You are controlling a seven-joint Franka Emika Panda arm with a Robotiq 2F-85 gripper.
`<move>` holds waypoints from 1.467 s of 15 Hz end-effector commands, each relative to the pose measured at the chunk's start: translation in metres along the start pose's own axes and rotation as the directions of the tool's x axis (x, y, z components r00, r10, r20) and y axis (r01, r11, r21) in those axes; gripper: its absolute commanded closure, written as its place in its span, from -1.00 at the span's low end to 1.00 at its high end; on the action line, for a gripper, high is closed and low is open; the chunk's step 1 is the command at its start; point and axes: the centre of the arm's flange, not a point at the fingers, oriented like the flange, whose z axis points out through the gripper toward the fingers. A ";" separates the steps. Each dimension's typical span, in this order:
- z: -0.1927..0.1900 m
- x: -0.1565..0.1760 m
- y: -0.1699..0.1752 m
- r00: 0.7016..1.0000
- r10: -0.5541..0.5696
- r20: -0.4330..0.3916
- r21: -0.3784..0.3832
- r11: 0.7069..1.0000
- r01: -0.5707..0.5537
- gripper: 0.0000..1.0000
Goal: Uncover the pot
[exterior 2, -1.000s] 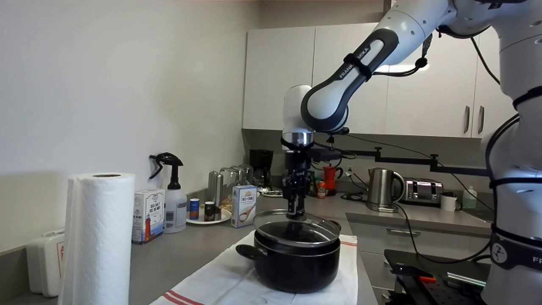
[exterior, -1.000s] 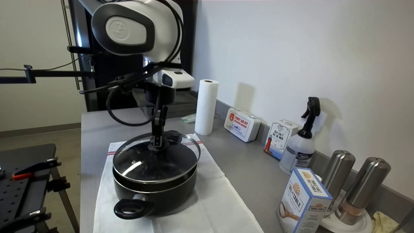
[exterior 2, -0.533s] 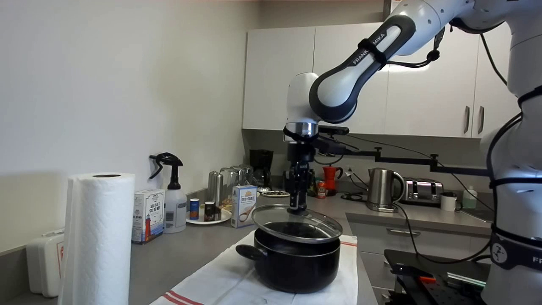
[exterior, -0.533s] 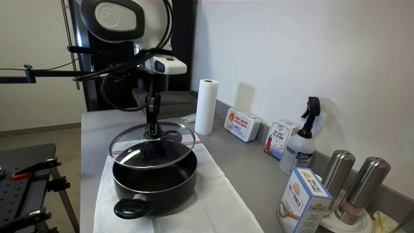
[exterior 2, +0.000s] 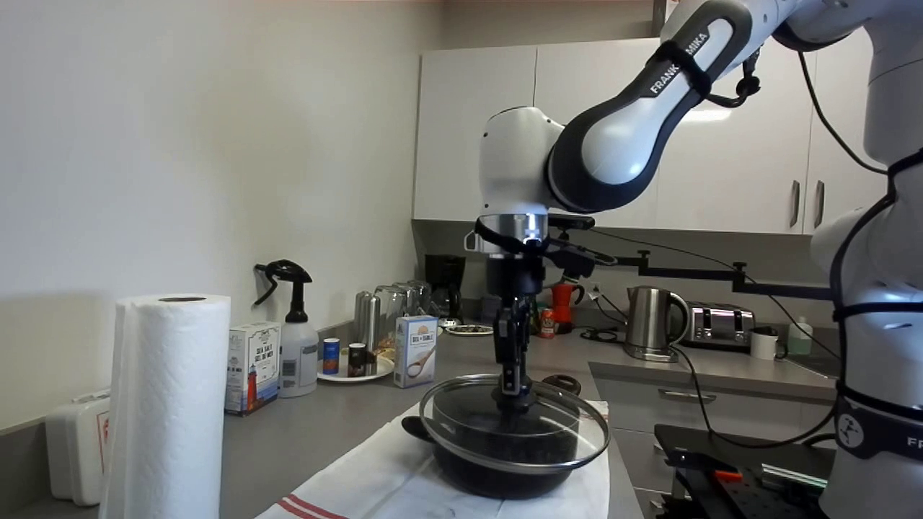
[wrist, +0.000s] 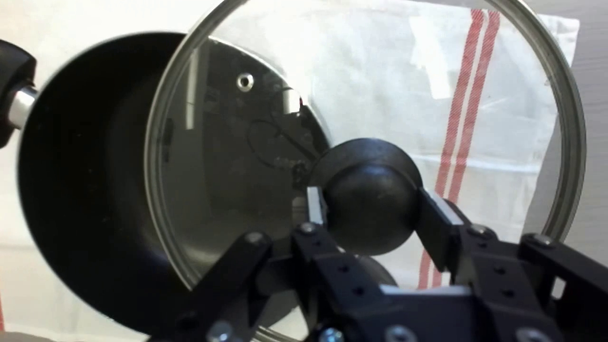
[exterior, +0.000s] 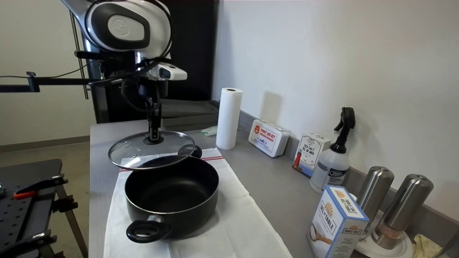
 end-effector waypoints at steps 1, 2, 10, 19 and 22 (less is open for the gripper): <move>0.000 -0.006 -0.052 0.993 -0.117 0.002 -0.061 0.991 0.117 0.50; 0.004 -0.009 -0.065 0.989 -0.150 0.003 -0.073 0.986 0.150 0.50; 0.039 -0.039 -0.154 0.918 -0.393 0.049 -0.132 0.909 0.396 0.50; 0.068 -0.032 -0.182 0.871 -0.491 0.001 -0.069 0.869 0.490 0.50; 0.082 -0.013 -0.171 0.876 -0.481 -0.049 -0.025 0.877 0.480 0.50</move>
